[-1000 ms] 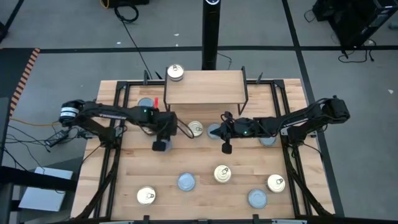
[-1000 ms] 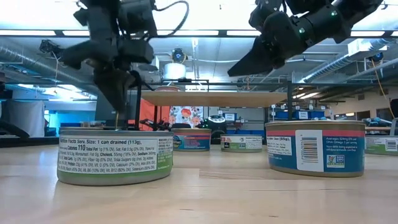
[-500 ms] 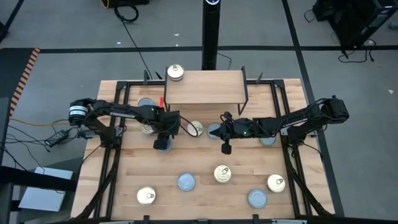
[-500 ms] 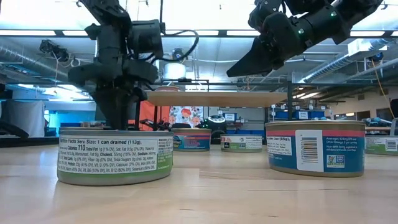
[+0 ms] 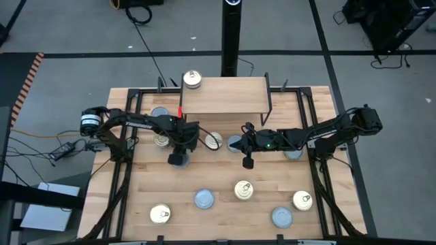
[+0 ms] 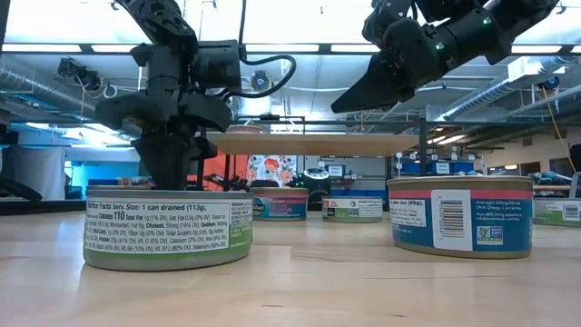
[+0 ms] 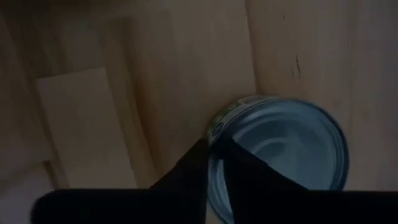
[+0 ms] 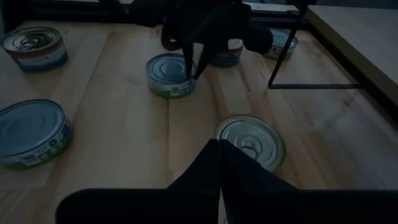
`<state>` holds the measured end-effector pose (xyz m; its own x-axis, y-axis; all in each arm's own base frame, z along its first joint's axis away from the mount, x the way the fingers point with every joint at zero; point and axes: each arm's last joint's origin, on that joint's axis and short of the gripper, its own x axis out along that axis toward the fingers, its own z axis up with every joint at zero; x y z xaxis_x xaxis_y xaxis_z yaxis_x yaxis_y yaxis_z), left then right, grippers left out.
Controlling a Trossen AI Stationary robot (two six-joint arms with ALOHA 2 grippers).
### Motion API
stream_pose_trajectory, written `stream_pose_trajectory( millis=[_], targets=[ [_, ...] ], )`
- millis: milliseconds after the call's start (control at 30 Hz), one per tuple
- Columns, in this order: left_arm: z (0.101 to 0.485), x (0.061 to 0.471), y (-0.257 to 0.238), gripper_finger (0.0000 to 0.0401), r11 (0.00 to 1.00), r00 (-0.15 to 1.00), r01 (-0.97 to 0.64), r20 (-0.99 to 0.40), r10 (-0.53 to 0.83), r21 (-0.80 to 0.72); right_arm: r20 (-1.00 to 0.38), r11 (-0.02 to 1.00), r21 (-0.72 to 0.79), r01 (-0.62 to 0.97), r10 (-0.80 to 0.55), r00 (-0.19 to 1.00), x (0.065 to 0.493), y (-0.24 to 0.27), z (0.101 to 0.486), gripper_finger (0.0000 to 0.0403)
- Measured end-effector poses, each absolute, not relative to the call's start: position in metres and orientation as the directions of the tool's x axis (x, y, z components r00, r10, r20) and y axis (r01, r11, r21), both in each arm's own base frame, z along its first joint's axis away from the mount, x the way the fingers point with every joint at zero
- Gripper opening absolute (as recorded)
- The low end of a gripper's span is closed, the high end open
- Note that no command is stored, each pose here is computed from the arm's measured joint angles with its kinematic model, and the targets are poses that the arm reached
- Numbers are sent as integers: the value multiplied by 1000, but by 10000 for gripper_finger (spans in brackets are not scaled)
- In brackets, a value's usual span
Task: Stack canned seafood by type on shelf
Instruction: Put the green tuna can on the shelf
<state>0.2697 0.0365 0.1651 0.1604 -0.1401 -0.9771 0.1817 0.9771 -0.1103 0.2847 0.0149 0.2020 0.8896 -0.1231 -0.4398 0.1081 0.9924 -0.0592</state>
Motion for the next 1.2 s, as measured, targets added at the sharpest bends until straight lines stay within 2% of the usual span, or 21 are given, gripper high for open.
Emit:
stream_pose_trajectory(
  millis=[100,233,700,1200],
  targets=[
    [165,270,35,7,969,162,188,-968,-190,-159,-439,992,-59,108,-123,890,285,15,202,14],
    [169,272,35,4,967,157,188,-966,-205,-175,-440,992,-60,108,-123,890,285,15,202,17],
    [207,294,43,1,976,253,184,-954,-162,-117,-452,992,-58,108,-123,884,284,15,201,16],
    [236,310,52,0,989,363,148,-931,-35,20,-455,992,-58,108,-123,882,284,15,201,15]
  ],
)
